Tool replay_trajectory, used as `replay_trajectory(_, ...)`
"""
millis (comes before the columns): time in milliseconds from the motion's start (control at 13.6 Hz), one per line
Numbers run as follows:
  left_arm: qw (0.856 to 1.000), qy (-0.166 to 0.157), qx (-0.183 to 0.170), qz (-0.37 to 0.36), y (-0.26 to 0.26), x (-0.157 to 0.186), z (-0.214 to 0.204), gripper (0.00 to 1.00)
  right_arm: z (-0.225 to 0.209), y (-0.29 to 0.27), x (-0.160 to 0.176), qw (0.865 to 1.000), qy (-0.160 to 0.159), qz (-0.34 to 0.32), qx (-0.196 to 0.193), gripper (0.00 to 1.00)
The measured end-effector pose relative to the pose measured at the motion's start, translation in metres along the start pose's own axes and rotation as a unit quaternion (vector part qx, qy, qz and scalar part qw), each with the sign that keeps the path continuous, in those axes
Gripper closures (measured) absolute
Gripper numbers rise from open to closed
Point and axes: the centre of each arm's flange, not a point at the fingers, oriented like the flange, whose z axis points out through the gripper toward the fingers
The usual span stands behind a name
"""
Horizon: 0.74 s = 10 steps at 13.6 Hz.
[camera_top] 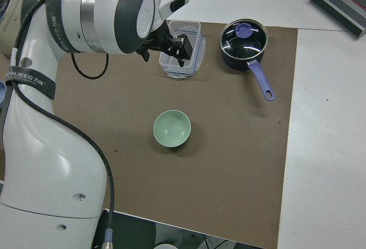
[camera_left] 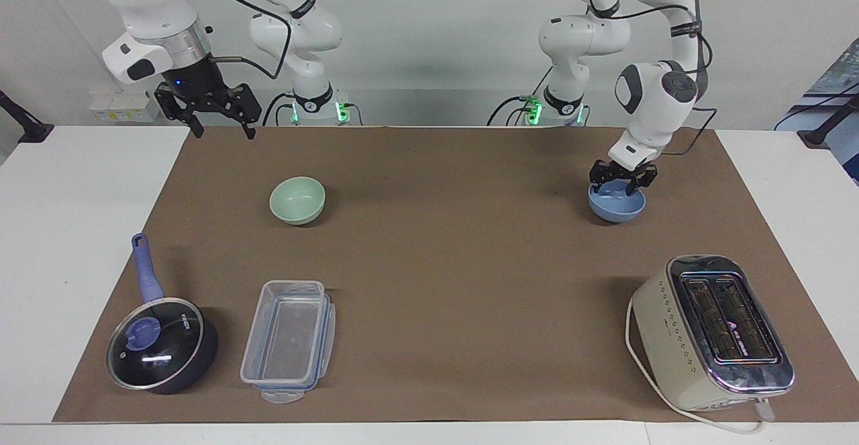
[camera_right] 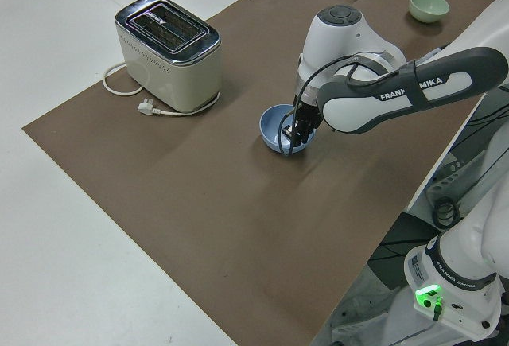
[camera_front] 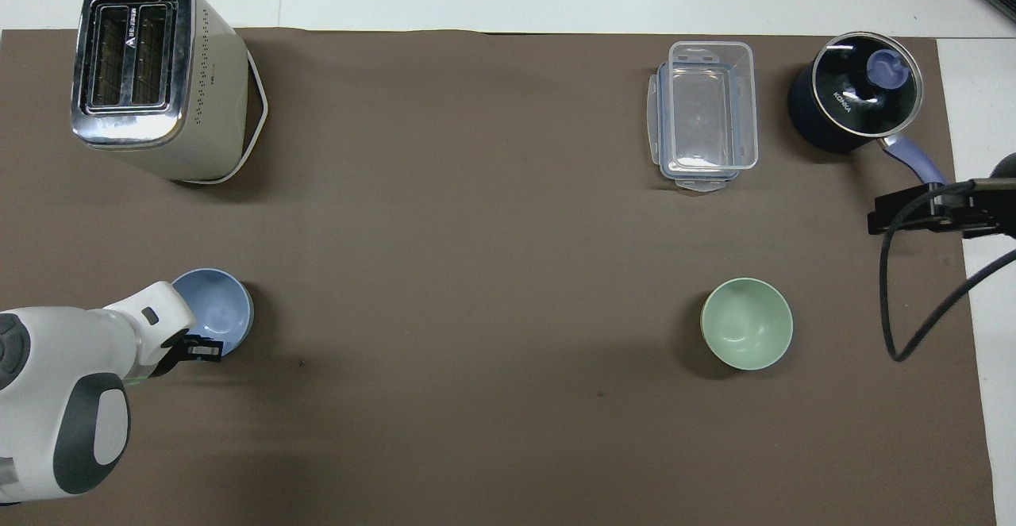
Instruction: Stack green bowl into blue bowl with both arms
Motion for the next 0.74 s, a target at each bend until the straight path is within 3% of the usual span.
replay_trajectory(147, 1.000, -0.004, -0.001, 0.000, 0.000, 0.003, -0.010, 0.99, 0.000, 0.000, 0.000, 1.000, 0.000, 0.000, 0.000, 0.00)
replay_trajectory(441, 1.000, -0.019, -0.006, 0.001, -0.001, 0.020, -0.085, 0.99, 0.000, 0.000, 0.000, 1.000, 0.000, 0.000, 0.000, 0.00)
replay_trajectory(735, 1.000, -0.013, -0.023, -0.009, 0.016, 0.037, -0.157, 0.99, 0.000, 0.000, 0.000, 1.000, 0.000, 0.000, 0.000, 0.00)
